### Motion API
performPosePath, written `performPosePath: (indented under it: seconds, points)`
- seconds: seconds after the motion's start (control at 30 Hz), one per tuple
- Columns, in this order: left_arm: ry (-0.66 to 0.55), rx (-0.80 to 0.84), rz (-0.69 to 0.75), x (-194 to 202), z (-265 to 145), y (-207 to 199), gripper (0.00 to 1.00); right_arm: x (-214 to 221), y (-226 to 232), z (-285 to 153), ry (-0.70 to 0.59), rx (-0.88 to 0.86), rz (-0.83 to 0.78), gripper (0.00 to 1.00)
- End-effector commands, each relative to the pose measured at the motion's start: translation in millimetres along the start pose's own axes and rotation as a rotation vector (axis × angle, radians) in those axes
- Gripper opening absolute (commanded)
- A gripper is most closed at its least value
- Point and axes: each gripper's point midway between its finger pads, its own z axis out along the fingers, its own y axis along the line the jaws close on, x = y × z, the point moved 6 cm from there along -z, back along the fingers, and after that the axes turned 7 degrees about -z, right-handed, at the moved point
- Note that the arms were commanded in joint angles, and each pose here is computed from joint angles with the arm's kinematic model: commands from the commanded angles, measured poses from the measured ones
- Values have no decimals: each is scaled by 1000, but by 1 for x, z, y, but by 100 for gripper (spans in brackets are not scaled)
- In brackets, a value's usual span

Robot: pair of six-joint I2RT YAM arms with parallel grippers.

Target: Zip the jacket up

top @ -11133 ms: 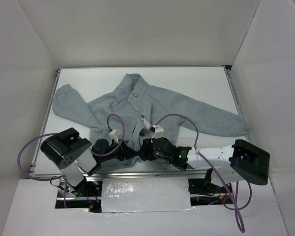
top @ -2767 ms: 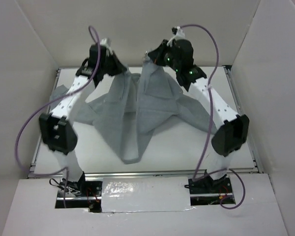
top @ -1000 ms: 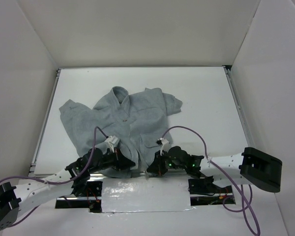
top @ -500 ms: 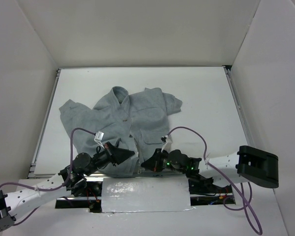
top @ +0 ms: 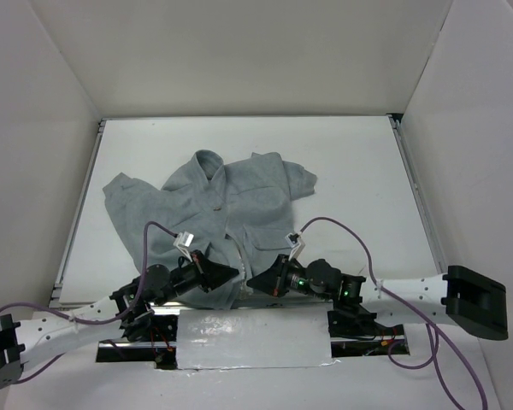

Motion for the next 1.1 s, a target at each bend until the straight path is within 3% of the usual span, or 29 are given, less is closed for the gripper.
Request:
performPosePath:
  seconds: [0.0, 0.6, 1.07]
  points:
    - [58, -115, 48, 34, -19, 72, 0, -5, -4, -7, -41, 22, -20, 0]
    - [32, -96, 61, 31, -18, 68, 0, -11, -6, -9, -53, 101, -21, 0]
    - [21, -147, 72, 27, -15, 70, 0, -19, 7, -13, -88, 50, 10, 0]
